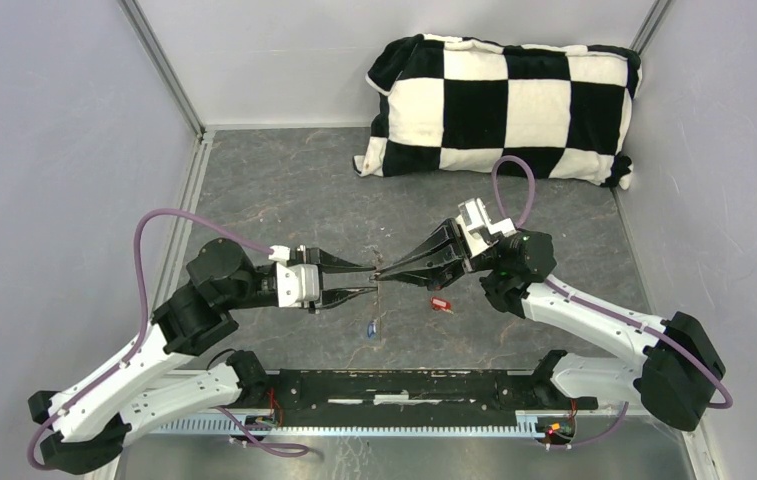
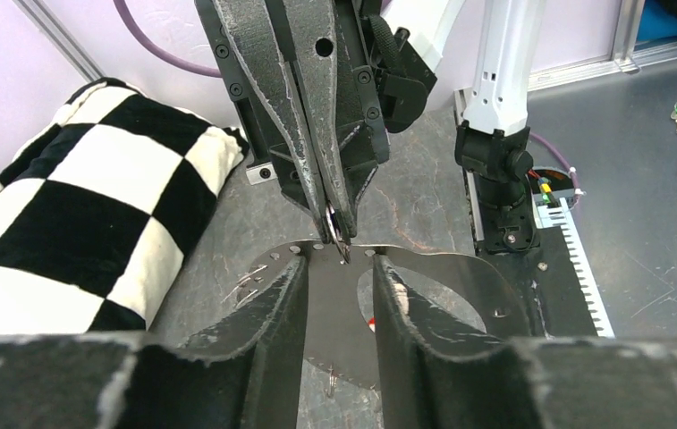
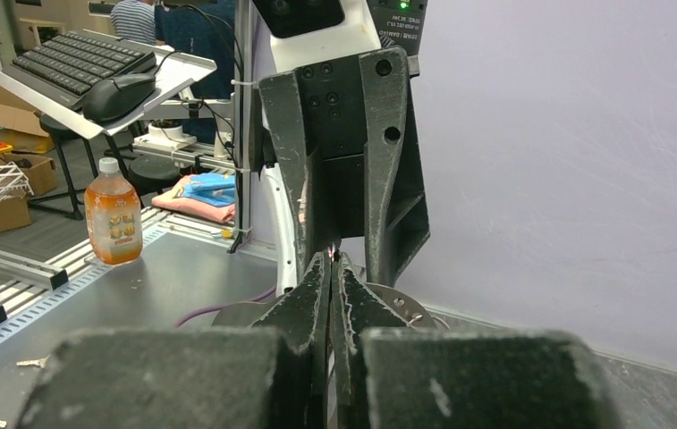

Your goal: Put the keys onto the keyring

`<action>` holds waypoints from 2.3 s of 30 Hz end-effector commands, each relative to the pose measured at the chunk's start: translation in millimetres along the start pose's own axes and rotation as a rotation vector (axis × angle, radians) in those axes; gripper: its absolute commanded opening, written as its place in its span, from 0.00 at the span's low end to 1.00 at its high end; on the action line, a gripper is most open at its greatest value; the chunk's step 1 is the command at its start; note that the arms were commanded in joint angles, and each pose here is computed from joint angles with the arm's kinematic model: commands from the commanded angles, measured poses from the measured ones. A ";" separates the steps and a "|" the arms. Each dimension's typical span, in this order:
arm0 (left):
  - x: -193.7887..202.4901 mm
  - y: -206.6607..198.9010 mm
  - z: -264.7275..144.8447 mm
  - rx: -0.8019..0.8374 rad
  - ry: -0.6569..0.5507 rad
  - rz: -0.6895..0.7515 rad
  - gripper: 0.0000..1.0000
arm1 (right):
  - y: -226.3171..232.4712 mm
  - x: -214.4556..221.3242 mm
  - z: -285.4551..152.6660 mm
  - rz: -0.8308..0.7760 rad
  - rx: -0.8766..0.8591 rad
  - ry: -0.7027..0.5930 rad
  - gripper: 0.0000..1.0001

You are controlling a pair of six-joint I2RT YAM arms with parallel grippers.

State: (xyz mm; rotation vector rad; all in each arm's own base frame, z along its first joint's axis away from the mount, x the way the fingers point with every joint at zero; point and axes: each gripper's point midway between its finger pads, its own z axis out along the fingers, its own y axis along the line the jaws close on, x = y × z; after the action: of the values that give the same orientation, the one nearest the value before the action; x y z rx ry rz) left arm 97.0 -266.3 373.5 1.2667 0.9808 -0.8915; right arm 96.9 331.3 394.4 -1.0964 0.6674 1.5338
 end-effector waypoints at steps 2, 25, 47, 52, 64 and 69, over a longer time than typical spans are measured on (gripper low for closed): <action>-18.7 7.3 -0.6 -0.023 -0.033 -0.010 0.34 | 6.7 -9.4 2.2 -0.046 -0.028 -0.030 0.01; -4.6 12.2 -3.3 -0.043 0.035 0.036 0.02 | 14.3 16.9 6.8 -0.011 -0.076 0.106 0.05; 45.3 13.8 -10.3 -0.035 0.233 0.113 0.02 | -0.6 33.8 -13.7 -0.001 -0.002 0.514 0.52; 49.2 15.2 -9.5 -0.045 0.240 0.109 0.02 | -7.5 36.1 -22.6 -0.051 0.056 0.558 0.55; 63.7 13.2 -9.3 -0.110 0.228 -0.016 0.02 | -51.1 52.6 -82.6 -0.084 0.505 0.618 0.62; 83.4 11.0 -10.8 -0.130 0.267 -0.062 0.02 | -61.0 94.4 -154.0 -0.017 0.811 0.728 0.67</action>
State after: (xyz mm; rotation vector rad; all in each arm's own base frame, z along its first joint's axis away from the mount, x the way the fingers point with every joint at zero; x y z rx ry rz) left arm 127.1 -253.8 292.2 1.3607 1.2469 -0.6906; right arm 166.5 284.9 289.7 -1.1939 1.4002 0.8448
